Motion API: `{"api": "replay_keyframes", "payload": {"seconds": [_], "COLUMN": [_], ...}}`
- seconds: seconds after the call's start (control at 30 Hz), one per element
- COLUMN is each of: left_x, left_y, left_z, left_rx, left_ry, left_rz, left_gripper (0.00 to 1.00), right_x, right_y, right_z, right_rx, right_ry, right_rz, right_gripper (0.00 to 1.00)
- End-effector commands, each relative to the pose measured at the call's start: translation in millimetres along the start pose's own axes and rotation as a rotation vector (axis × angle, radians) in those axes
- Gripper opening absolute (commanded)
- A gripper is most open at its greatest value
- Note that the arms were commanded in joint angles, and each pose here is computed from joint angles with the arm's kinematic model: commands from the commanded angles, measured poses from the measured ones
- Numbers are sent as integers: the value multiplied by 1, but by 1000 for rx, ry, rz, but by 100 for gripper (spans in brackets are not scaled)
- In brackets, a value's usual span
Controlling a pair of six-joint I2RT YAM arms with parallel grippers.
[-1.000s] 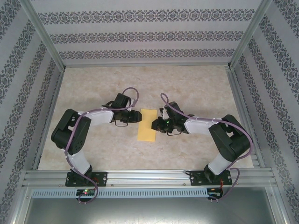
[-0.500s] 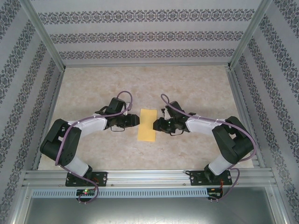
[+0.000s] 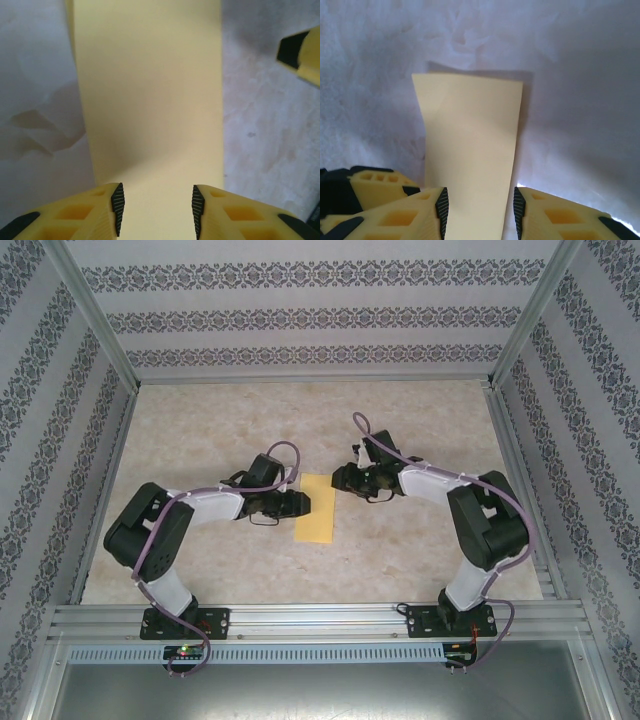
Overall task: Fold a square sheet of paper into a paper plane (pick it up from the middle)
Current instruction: Pick up the square sheet of paper from the center of the table.
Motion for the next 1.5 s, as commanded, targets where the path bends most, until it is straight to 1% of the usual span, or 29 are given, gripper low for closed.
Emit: {"api": "replay_keyframes", "payload": {"seconds": [0.0, 0.2, 0.3, 0.43, 0.7, 0.97, 1.07, 1.17, 1.47], "left_x": [8, 17, 17, 18, 21, 19, 20, 20, 20], "left_y": [-9, -6, -3, 2, 8, 9, 11, 10, 11], "left_z": [-3, 7, 17, 33, 49, 54, 56, 56, 58], "left_rx": [41, 58, 78, 99, 122, 144, 151, 155, 161], "left_ry": [-2, -45, -97, -171, -240, -267, -275, -276, -280], "left_rz": [-28, 5, 18, 39, 69, 83, 93, 93, 95], "left_gripper": [42, 38, 35, 34, 34, 33, 33, 33, 33], "right_x": [7, 20, 23, 22, 27, 37, 39, 41, 35], "right_y": [-10, -20, -21, -24, -31, -39, -39, -35, -22], "right_z": [3, -2, -12, -22, -34, -30, -19, -8, 5], "right_rx": [-21, -15, -13, -20, -14, -26, -39, -55, -48], "right_ry": [-23, -17, 29, 84, 138, 121, 83, 57, -8], "right_rz": [15, 30, 39, 37, 37, 51, 54, 73, 98], "right_gripper": [41, 41, 42, 42, 42, 42, 42, 42, 41]}}
Point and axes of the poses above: each hand's point on the last joint's axis, 136 mm out from that joint toward the fingers, its own x axis out along the fingers, its own z axis along the line the jaws close on, y = z × x, the point moved 1 cm from there along -x, back along the fingers, and after that the axes turned 6 degrees about -x, right-handed, at the moved point
